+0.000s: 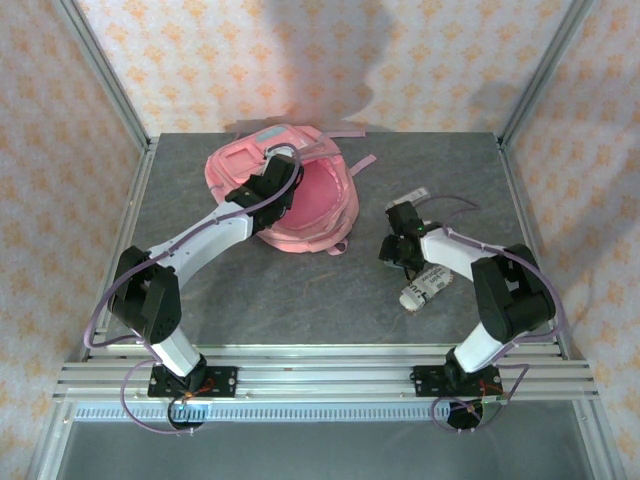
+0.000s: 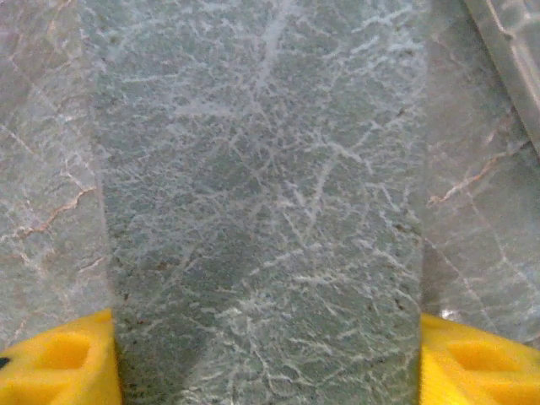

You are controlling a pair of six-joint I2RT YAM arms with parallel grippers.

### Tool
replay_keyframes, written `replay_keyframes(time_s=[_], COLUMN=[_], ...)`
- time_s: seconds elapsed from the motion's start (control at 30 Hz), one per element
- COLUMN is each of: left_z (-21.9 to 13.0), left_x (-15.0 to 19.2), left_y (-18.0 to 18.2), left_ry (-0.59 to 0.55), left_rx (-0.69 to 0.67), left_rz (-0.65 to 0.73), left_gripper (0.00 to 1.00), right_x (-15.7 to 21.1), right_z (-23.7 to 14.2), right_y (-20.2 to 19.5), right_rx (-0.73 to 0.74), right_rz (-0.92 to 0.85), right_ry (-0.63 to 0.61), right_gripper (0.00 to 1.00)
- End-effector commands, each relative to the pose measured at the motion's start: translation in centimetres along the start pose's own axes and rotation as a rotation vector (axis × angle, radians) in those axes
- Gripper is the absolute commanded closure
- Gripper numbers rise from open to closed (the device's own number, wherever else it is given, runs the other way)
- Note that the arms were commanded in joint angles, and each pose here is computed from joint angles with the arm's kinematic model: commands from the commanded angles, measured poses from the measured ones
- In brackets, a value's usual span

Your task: Pack the student bag

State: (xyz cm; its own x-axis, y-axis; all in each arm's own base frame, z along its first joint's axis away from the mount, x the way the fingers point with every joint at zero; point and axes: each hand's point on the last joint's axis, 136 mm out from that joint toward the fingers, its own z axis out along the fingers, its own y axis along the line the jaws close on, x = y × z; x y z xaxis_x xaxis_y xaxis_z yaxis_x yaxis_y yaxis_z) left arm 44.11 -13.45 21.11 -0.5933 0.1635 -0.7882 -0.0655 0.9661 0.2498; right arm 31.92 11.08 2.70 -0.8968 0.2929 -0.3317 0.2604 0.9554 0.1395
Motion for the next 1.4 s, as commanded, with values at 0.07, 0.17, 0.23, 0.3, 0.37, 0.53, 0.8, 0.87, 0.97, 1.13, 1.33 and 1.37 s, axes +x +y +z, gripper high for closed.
replay_keyframes(time_s=[0.07, 0.17, 0.23, 0.3, 0.37, 0.53, 0.8, 0.87, 0.97, 1.13, 1.33, 1.37], left_z=[-2.3, -2.7, -2.8, -2.8, -2.9, -3.4, -4.4, -4.6, -4.7, -4.9, -4.9, -4.9], left_x=[-3.9, -4.4, -4.7, -4.8, -4.9, -5.4, -6.6, -6.7, -6.8, -6.6, -6.1, -6.0], left_y=[1.7, 1.8, 2.0, 1.9, 2.0, 2.1, 2.6, 2.6, 2.6, 2.6, 2.4, 2.3], left_ry=[-0.104, -0.115, -0.118, -0.119, -0.118, -0.134, -0.16, -0.159, -0.16, -0.156, -0.147, -0.144], left_rx=[0.01, 0.021, 0.022, 0.027, 0.028, 0.038, 0.054, 0.059, 0.07, 0.078, 0.095, 0.098], left_rz=[-0.113, -0.127, -0.134, -0.137, -0.141, -0.164, -0.196, -0.195, -0.201, -0.208, -0.222, -0.224], left_gripper=[1.0, 1.0, 1.0, 1.0, 1.0, 1.0, 1.0, 1.0, 1.0, 1.0, 1.0, 1.0], right_x=[-0.6, -1.7, -2.5, -3.3, -3.7, -3.0, 0.8, 1.1, 1.0, -0.7, -3.5, -3.9], right_z=[-1.6, -3.7, -5.4, -7.3, -9.2, -12.4, -9.8, -9.0, -7.8, -5.7, -5.1, -5.2], right_y=[0.9, 1.8, 2.9, 4.3, 6.4, 12.9, 21.1, 22.5, 24.5, 27.0, 28.2, 27.9], right_rx=[-0.015, -0.058, -0.103, -0.153, -0.209, -0.367, -0.458, -0.473, -0.485, -0.443, -0.376, -0.363], right_rz=[-0.033, -0.038, -0.048, -0.071, -0.124, -0.315, -0.571, -0.61, -0.657, -0.707, -0.681, -0.663], right_ry=[-0.057, -0.105, -0.141, -0.179, -0.215, -0.253, -0.145, -0.128, -0.114, -0.125, -0.204, -0.217], right_gripper=[0.63, 0.66, 0.66, 0.66, 0.67, 0.67, 0.67, 0.66, 0.65, 0.62, 0.34, 0.3])
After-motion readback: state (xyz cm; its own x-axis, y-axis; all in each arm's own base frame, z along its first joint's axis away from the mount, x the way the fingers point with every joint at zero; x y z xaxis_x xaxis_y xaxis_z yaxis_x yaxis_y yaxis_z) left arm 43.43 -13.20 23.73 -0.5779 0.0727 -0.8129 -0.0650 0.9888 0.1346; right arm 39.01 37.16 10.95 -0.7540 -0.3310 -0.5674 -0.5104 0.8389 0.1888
